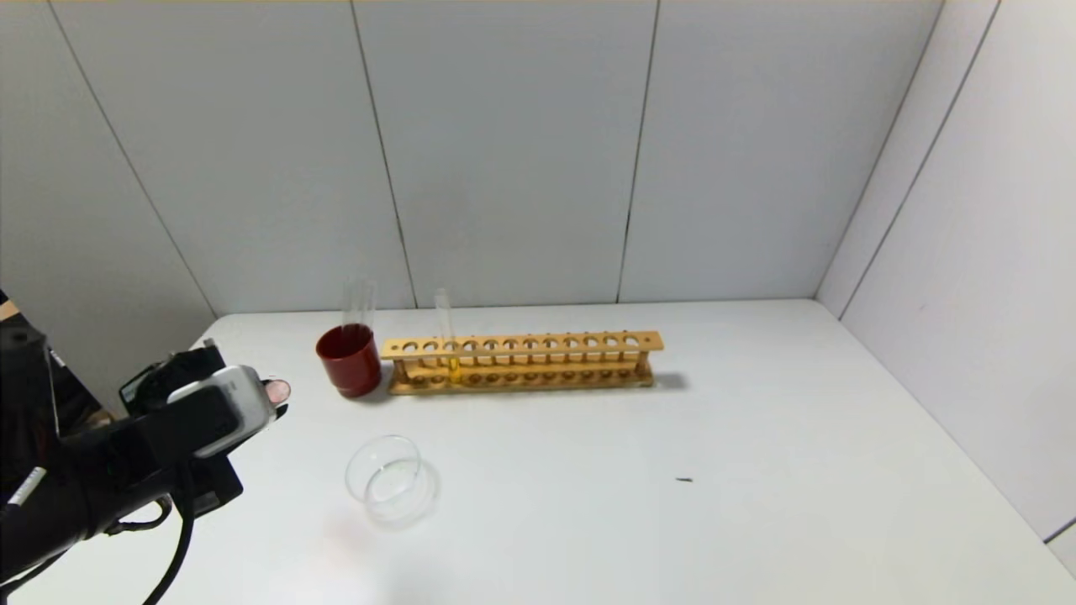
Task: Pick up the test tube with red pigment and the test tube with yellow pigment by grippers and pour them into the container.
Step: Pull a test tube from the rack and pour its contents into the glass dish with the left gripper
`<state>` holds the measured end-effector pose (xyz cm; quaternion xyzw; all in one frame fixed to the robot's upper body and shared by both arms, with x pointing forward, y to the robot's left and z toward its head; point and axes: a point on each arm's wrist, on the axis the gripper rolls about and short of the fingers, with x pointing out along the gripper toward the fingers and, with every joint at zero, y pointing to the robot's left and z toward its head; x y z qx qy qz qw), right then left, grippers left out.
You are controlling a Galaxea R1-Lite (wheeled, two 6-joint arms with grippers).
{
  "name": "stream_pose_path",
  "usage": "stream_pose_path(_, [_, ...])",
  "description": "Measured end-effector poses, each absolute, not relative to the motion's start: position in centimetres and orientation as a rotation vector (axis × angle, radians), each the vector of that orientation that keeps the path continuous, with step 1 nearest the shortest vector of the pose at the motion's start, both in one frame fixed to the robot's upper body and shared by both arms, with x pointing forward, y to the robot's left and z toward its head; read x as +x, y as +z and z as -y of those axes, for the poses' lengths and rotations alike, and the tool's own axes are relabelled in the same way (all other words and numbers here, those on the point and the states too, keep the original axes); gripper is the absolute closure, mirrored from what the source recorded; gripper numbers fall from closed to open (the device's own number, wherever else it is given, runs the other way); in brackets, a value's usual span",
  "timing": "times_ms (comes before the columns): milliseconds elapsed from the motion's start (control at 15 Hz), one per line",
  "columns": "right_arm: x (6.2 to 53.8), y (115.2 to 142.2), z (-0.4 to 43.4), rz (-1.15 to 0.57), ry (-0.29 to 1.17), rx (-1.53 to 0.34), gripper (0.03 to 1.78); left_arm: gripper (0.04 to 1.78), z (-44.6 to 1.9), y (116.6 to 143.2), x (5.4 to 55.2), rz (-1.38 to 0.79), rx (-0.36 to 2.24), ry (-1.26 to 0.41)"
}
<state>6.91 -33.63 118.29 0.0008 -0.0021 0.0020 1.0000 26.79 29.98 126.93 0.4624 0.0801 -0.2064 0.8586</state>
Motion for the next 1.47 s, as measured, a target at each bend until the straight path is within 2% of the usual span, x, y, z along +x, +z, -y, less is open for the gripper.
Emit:
stream_pose_path(600, [6.9, 118.3, 33.6, 0.004, 0.004, 0.002, 0.06, 1.52, -33.5, 123.2, 33.2, 0.006, 1.209, -0.509])
stream_pose_path(1067, [6.9, 118.3, 33.6, 0.004, 0.004, 0.002, 0.06, 1.52, -33.1, 120.7, 36.4, 0.025, 1.309, -0.582])
stream_pose_path(1467, [6.9, 118.3, 33.6, 0.004, 0.004, 0.002, 0.06, 1.52, -32.4, 119.7, 37.8, 0.082, 1.379, -0.583])
